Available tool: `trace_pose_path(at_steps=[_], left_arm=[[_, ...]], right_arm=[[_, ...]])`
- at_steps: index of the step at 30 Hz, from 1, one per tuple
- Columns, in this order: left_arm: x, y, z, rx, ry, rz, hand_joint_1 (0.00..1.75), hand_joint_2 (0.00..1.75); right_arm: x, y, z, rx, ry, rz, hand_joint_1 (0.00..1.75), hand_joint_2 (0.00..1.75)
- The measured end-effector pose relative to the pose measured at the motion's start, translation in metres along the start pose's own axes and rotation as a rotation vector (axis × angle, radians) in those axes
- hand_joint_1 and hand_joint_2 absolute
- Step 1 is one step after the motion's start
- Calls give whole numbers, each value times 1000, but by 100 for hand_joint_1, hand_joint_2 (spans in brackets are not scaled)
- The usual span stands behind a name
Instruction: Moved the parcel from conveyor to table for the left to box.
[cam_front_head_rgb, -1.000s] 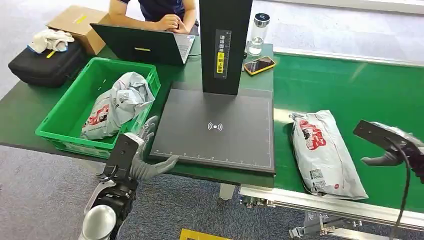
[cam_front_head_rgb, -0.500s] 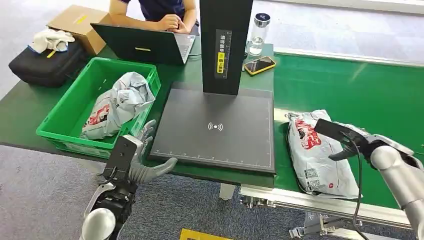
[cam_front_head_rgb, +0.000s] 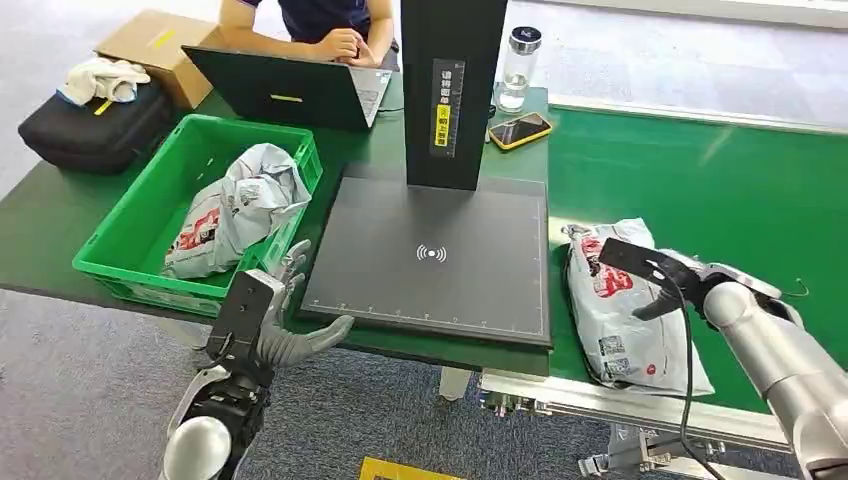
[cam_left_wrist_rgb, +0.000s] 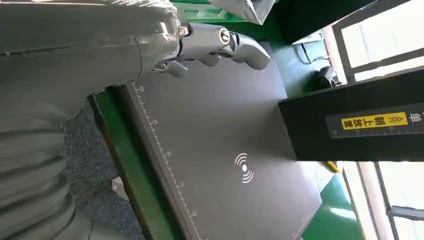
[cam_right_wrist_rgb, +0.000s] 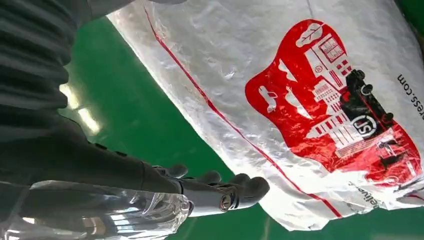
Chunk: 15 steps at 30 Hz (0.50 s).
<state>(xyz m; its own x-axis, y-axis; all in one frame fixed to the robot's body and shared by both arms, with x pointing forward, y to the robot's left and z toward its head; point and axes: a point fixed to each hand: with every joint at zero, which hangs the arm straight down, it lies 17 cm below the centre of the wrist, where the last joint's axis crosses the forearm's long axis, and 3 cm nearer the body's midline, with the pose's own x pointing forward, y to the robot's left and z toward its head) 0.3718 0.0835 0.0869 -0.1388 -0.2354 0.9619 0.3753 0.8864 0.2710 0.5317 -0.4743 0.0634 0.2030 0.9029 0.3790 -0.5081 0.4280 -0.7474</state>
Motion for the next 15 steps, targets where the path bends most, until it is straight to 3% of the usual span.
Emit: trace_pose_path(at_steps=[15], left_arm=[[-1,2,0,7,6,-3,0,175]], right_arm=[[9,1,-4,54,37,57,0,175]])
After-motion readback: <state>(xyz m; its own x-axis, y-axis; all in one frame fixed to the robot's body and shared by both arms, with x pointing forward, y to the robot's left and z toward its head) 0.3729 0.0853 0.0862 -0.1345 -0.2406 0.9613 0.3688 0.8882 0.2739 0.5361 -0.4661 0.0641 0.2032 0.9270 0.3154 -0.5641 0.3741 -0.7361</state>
